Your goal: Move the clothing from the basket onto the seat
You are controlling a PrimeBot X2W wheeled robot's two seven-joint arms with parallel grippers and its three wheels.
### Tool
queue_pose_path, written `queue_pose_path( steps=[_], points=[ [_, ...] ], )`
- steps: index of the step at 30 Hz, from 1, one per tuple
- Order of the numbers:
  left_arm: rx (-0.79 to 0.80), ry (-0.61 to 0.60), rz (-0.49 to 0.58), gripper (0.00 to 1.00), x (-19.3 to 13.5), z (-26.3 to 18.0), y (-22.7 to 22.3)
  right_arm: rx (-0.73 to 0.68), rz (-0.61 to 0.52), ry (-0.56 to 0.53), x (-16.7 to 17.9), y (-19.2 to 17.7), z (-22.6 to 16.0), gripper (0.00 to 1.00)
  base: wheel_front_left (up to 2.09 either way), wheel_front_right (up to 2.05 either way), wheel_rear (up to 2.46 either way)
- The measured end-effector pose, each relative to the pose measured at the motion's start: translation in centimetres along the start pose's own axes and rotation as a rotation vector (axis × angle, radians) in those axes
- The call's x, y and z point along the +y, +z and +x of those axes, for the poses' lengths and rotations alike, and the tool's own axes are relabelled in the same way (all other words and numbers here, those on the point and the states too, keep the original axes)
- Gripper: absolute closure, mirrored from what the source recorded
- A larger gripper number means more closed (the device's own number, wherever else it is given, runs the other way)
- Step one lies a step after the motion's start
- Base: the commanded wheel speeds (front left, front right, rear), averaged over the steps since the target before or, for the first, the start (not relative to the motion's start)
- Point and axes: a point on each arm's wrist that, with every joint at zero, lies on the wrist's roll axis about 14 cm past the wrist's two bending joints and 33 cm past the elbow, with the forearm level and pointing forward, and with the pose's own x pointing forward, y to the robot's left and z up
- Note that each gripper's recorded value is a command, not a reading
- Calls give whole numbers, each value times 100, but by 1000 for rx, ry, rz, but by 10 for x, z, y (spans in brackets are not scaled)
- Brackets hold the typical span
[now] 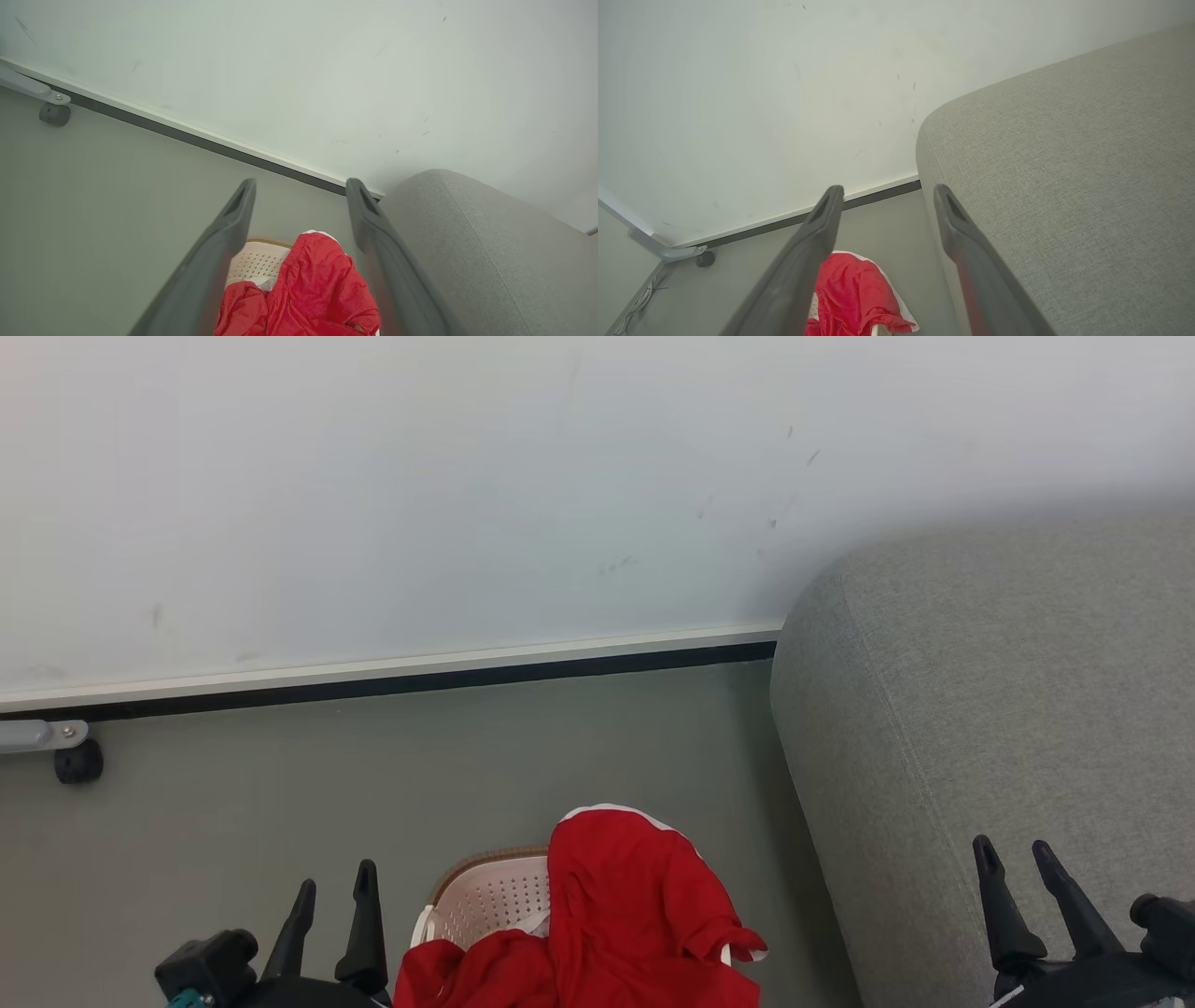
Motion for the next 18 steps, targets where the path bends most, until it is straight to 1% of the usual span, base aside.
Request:
queue_pose_path(
  steps=[5, 18],
  points=[
    [-19, -9, 66, 0, -3, 0, 2, -8, -67, 12, 1, 1, -2, 0, 0, 0, 0],
    [-55, -47, 257, 0, -11, 0, 2, -31, -253, 13, -12, 8, -8, 0, 0, 0, 0]
  ],
)
